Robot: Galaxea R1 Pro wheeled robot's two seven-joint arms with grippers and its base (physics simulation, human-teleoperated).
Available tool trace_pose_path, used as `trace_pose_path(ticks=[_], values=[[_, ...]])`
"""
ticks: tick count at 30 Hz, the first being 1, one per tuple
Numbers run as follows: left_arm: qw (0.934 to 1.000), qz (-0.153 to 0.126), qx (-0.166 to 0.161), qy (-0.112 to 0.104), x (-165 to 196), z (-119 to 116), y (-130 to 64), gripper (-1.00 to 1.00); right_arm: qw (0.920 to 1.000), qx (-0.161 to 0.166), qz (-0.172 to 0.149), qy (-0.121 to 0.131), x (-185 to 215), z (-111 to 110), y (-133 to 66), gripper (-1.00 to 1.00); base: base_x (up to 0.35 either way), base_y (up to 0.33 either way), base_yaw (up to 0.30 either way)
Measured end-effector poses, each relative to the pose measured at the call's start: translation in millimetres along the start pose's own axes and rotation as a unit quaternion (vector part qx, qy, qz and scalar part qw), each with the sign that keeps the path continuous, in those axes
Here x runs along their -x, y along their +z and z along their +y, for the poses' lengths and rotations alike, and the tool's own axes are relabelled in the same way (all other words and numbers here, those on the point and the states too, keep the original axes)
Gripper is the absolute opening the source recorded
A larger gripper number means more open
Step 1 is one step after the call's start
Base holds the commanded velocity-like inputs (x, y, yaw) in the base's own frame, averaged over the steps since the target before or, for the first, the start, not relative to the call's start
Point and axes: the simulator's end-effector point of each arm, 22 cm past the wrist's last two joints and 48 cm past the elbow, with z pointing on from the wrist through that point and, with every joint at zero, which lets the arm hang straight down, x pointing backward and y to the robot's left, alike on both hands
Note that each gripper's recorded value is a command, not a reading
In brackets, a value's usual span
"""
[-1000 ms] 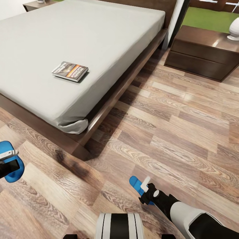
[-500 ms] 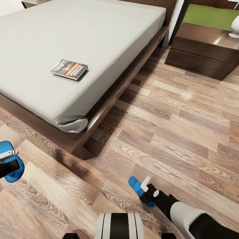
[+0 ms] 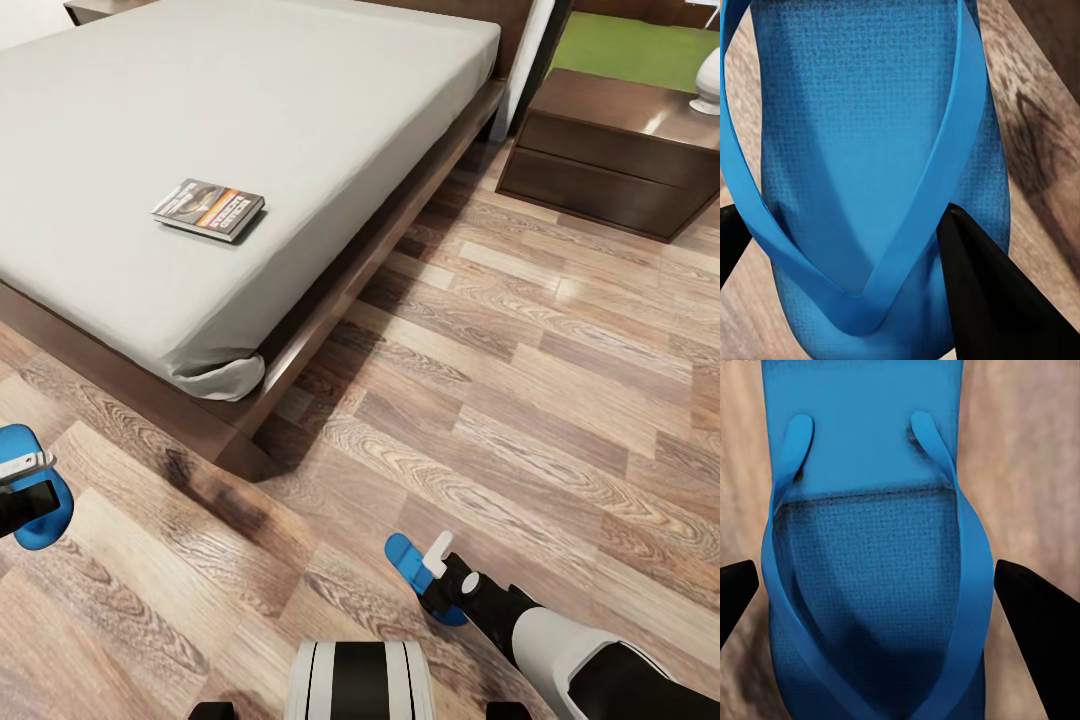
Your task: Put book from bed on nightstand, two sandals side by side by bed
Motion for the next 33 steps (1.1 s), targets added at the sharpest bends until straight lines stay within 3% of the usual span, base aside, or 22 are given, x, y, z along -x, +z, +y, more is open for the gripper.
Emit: trace_pose_path(ticks=[14, 33], values=[[1.0000, 0.000, 0.000, 0.000, 0, 0, 0.0, -1.00, 1.0000, 0.001, -0.001, 0.000, 0, 0, 0.0, -1.00, 0.000, 0.000, 0.000], [0.9993, -0.033, -0.012, -0.016, 30, 5, -31.4, -1.00, 0.9992, -0.025, -0.028, -0.009, 31, -21, -27.6, -1.00, 0.000, 0.000, 0.000]])
